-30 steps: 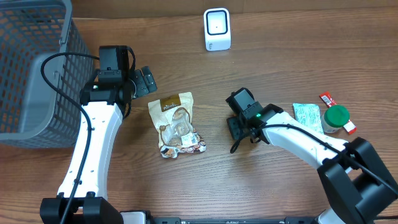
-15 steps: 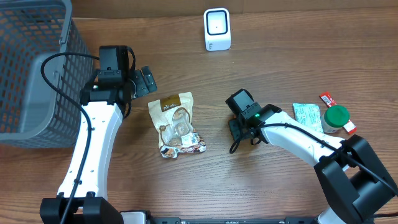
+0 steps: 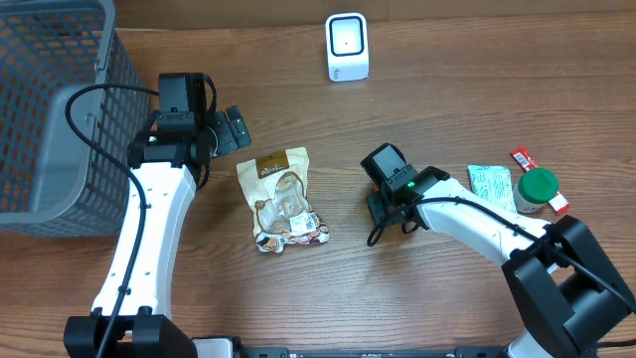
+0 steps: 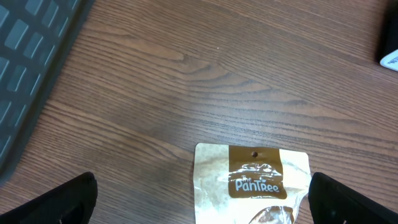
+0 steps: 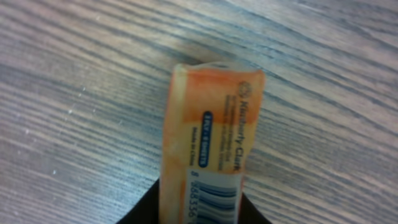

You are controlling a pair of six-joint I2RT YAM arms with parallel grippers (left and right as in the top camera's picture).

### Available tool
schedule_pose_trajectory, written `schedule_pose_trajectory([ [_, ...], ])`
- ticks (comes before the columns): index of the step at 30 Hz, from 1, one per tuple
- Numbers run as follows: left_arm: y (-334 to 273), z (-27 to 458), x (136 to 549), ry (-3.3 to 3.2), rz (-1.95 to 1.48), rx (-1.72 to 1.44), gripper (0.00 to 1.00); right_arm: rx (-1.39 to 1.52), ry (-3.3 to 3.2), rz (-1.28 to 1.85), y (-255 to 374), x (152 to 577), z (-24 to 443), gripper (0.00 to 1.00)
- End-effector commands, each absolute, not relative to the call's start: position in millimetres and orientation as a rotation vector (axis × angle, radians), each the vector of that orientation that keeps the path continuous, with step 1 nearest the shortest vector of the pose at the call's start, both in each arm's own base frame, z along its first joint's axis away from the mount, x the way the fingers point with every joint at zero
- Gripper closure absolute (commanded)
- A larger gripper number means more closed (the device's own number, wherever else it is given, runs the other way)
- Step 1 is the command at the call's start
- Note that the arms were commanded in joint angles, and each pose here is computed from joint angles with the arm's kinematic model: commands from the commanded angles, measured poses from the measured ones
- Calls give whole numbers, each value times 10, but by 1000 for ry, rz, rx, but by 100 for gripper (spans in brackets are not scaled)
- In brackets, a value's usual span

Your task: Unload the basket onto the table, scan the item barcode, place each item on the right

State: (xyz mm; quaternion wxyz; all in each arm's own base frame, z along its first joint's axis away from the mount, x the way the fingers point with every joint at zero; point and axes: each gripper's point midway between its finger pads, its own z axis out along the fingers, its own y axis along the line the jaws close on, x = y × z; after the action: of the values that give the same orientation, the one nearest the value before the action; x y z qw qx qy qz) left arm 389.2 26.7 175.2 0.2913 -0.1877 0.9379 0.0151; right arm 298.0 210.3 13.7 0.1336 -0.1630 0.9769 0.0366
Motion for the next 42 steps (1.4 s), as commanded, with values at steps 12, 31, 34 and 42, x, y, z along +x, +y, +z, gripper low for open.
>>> schedule_pose_trajectory([
  [12,297,1769,3923,2489,52,-515,0,-444,2729,105,2165,3214,207,64],
  [31,292,1768,3924,2490,48,-514,0,-484,2628,120,2260,3397,302,66],
  [34,292,1768,3924,2490,48,-514,0,-487,2629,118,2257,3395,300,80],
  [42,292,1768,3924,2490,48,-514,0,-467,2626,128,2268,3407,308,46],
])
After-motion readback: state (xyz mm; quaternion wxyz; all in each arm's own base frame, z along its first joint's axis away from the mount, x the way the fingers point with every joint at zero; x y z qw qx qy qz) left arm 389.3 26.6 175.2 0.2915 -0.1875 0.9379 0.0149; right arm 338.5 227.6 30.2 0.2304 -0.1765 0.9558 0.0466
